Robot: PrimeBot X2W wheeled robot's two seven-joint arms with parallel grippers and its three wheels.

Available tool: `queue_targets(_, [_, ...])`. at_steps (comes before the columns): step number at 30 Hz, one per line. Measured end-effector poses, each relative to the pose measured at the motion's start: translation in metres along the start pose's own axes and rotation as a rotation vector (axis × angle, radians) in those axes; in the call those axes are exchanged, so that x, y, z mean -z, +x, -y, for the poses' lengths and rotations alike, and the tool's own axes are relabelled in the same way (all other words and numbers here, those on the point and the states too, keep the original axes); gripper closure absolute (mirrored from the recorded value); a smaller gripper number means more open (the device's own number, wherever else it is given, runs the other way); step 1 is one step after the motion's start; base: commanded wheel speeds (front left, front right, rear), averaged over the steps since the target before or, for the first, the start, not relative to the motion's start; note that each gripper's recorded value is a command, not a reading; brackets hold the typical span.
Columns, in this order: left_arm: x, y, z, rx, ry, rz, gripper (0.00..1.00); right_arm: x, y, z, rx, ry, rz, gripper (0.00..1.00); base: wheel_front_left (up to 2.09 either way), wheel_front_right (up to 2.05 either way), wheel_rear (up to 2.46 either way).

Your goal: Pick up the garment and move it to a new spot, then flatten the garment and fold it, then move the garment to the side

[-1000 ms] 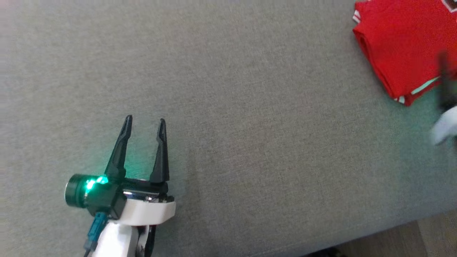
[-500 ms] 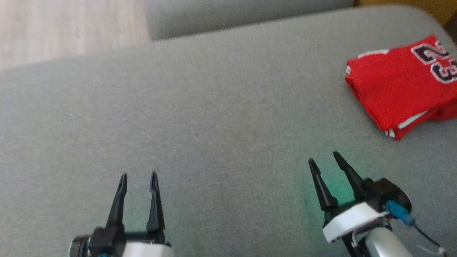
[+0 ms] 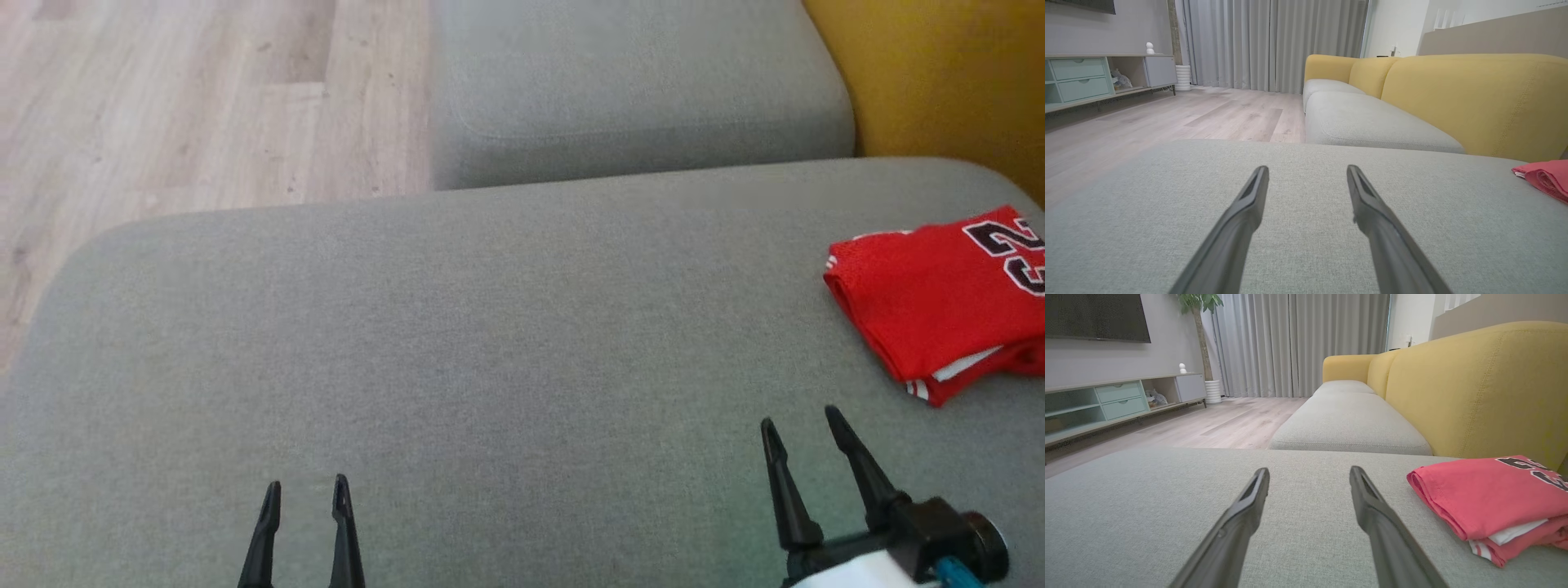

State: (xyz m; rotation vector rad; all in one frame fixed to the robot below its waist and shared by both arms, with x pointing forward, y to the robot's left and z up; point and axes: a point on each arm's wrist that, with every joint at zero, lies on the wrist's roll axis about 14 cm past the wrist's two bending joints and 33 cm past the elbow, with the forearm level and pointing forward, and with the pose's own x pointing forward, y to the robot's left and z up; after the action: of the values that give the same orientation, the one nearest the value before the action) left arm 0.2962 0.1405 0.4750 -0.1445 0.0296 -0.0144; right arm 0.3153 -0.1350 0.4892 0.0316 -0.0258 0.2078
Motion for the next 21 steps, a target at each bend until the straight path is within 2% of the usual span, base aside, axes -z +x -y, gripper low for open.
queue_targets(21, [-0.0002, -0.0085, -0.0008, 0.017, 0.023, 0.008, 0.0, -0.0048, -0.0093, -0.0089, -0.011, 0.001, 0.018, 0.0, 0.0, 0.0, 0.0])
